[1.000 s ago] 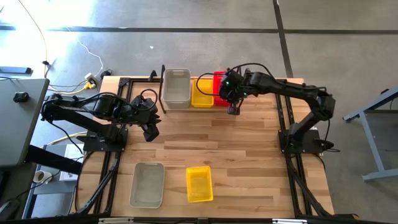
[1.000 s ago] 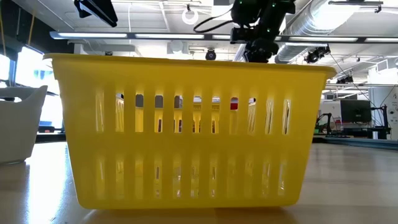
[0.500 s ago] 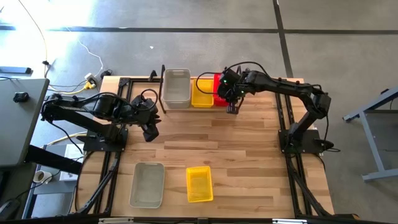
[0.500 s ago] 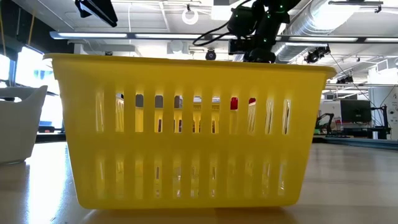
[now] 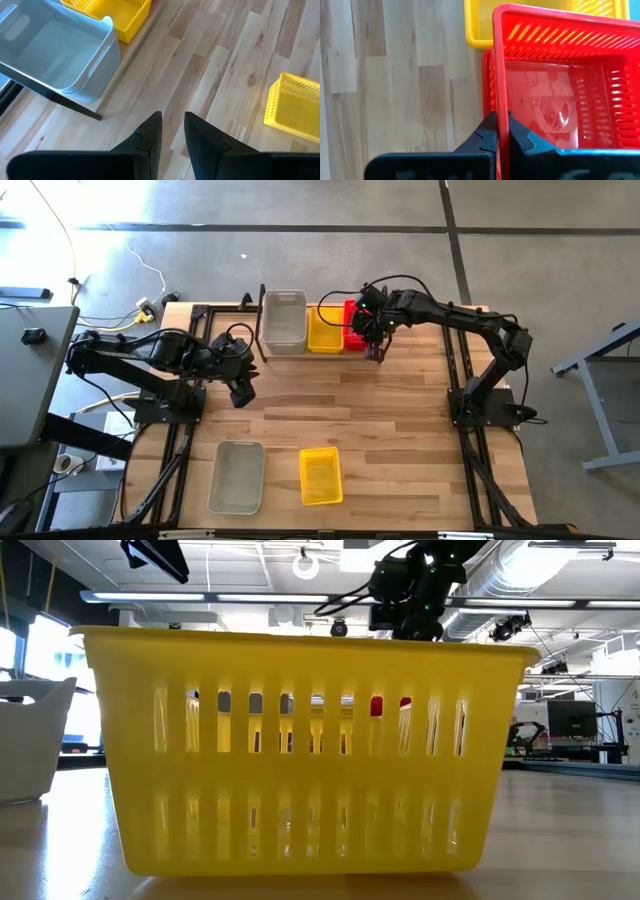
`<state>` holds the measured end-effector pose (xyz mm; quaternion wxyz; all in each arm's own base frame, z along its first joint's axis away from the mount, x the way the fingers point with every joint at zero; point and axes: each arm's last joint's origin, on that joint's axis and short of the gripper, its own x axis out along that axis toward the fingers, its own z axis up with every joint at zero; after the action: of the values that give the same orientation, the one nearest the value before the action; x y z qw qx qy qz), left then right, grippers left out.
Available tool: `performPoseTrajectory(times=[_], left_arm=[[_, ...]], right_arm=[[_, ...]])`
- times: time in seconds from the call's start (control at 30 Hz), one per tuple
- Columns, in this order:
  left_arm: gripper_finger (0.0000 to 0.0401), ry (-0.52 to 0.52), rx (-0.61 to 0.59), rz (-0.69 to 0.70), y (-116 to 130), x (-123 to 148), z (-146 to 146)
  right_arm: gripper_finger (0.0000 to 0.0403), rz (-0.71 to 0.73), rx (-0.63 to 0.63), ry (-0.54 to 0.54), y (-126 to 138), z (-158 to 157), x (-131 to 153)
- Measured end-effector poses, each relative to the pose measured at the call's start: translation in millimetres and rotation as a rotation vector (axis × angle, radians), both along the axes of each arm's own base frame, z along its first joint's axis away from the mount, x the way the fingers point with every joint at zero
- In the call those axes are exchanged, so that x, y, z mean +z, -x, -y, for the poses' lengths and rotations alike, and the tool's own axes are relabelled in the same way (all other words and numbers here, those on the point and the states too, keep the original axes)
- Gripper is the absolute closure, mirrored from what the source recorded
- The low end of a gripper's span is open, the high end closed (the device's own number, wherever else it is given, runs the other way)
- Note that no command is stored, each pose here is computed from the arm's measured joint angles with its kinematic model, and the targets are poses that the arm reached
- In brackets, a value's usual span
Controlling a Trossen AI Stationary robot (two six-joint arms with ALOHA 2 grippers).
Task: Stack baskets on shelf by color
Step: Stack the red bin on the red bins on the shelf
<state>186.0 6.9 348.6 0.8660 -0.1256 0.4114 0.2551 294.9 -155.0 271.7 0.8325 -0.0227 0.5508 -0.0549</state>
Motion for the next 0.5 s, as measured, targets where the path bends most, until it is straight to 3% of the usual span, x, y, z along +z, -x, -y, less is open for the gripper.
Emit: performPoseTrajectory(times=[0.3, 0.5], left_arm=[[0.0327, 0.004, 0.006, 0.003, 0.0, 0.0, 0.0], [0.0327, 0.004, 0.006, 0.003, 0.0, 0.0, 0.0]], right_arm=[[0.0396, -0.018, -0.027, 0.040, 1.5, 3.5, 0.1], [0.0344, 0.000, -0.049, 0.039, 0.2, 4.3, 0.7]])
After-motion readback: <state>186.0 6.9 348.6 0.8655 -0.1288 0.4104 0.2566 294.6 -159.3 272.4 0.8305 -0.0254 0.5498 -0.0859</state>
